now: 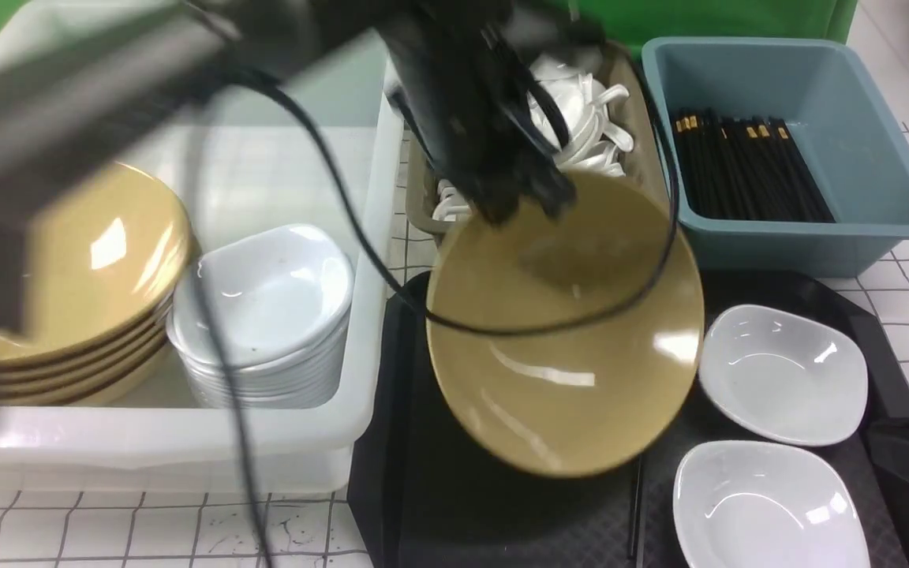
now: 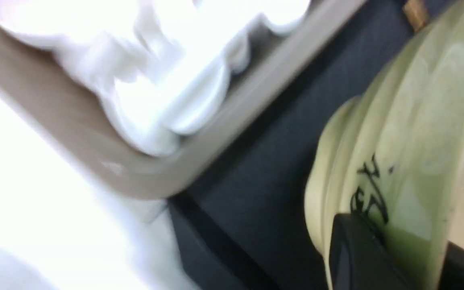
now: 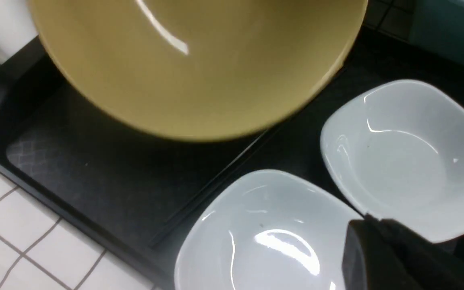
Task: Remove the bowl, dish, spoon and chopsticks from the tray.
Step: Use the left arm to grab the yellow noodle bowl on the left, then use the left arm to put the noodle bowl into the large storage box on the left
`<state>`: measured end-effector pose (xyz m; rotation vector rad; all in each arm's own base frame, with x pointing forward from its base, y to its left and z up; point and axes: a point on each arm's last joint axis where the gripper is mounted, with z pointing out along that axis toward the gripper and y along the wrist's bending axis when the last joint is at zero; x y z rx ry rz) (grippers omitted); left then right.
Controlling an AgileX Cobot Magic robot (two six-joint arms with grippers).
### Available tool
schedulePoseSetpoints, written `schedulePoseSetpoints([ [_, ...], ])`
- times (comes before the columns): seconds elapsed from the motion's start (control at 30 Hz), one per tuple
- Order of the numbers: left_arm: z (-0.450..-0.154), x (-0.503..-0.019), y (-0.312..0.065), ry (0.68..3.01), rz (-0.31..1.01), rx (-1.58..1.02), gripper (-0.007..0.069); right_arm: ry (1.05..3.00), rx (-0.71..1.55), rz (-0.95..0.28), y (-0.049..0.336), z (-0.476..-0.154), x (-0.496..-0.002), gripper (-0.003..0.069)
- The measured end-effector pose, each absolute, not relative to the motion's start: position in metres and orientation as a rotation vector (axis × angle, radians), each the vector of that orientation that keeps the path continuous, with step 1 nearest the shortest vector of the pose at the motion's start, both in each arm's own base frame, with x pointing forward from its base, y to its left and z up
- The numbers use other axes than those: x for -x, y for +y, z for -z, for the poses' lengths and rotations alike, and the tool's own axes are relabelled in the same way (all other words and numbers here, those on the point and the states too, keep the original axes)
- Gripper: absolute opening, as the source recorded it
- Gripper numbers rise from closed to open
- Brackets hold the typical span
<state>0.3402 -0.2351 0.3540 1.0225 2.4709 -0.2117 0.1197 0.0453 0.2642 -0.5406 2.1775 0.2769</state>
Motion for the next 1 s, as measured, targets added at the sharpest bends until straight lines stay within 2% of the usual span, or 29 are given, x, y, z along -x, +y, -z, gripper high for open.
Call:
schedulePoseSetpoints([
  [0.07, -0.374, -0.336, -0.223, 2.430, 0.260, -0.974, 0.0006, 2.177, 0.540, -0.277, 0.045, -0.264, -0.120, 0.0048],
  [0.1, -0.400, -0.330, -0.204, 2.372, 0.320, -0.901, 0.0006, 2.177, 0.540, -0.277, 0.045, -0.264, -0.120, 0.0048],
  [0.17, -0.424, -0.323, -0.180, 2.328, 0.349, -0.820, 0.0006, 2.177, 0.540, -0.277, 0.045, -0.264, -0.120, 0.0048],
  [0.27, -0.457, -0.305, -0.119, 2.314, 0.308, -0.647, 0.0005, 2.177, 0.540, -0.277, 0.045, -0.264, -0.120, 0.0048],
  [0.37, -0.467, -0.280, -0.055, 2.334, 0.213, -0.416, 0.0005, 2.178, 0.540, -0.277, 0.045, -0.264, -0.120, 0.0048],
  [0.5, -0.445, -0.239, 0.028, 2.356, 0.053, 0.034, 0.0005, 2.180, 0.536, -0.278, 0.045, -0.263, -0.120, 0.0051],
  [0.53, -0.439, -0.238, 0.032, 2.369, 0.048, 0.060, 0.0005, 2.181, 0.528, -0.281, 0.045, -0.263, -0.120, 0.0052],
  [0.6, -0.421, -0.222, 0.062, 2.350, -0.012, 0.271, 0.0005, 2.186, 0.467, -0.301, 0.045, -0.264, -0.121, 0.0062],
  [0.7, -0.378, -0.216, 0.095, 2.354, -0.035, 0.492, 0.0005, 2.222, 0.387, -0.330, 0.045, -0.260, -0.127, 0.0113],
  [0.83, -0.344, -0.232, 0.107, 2.370, 0.005, 0.565, 0.0018, 2.306, 0.355, -0.348, 0.046, -0.254, -0.133, 0.0246],
  [0.9, -0.335, -0.241, 0.113, 2.377, -0.011, 0.554, 0.0055, 2.368, 0.341, -0.325, 0.045, -0.253, -0.137, 0.0342],
  [0.93, -0.333, -0.243, 0.115, 2.381, -0.028, 0.544, 0.0074, 2.387, 0.332, -0.315, 0.044, -0.252, -0.138, 0.0367],
  [0.97, -0.329, -0.246, 0.117, 2.392, -0.035, 0.536, 0.0111, 2.423, 0.312, -0.288, 0.043, -0.251, -0.140, 0.0407],
  [1.0, -0.322, -0.252, 0.120, 2.410, -0.030, 0.538, 0.0200, 2.481, 0.270, -0.256, 0.040, -0.247, -0.144, 0.0464],
])
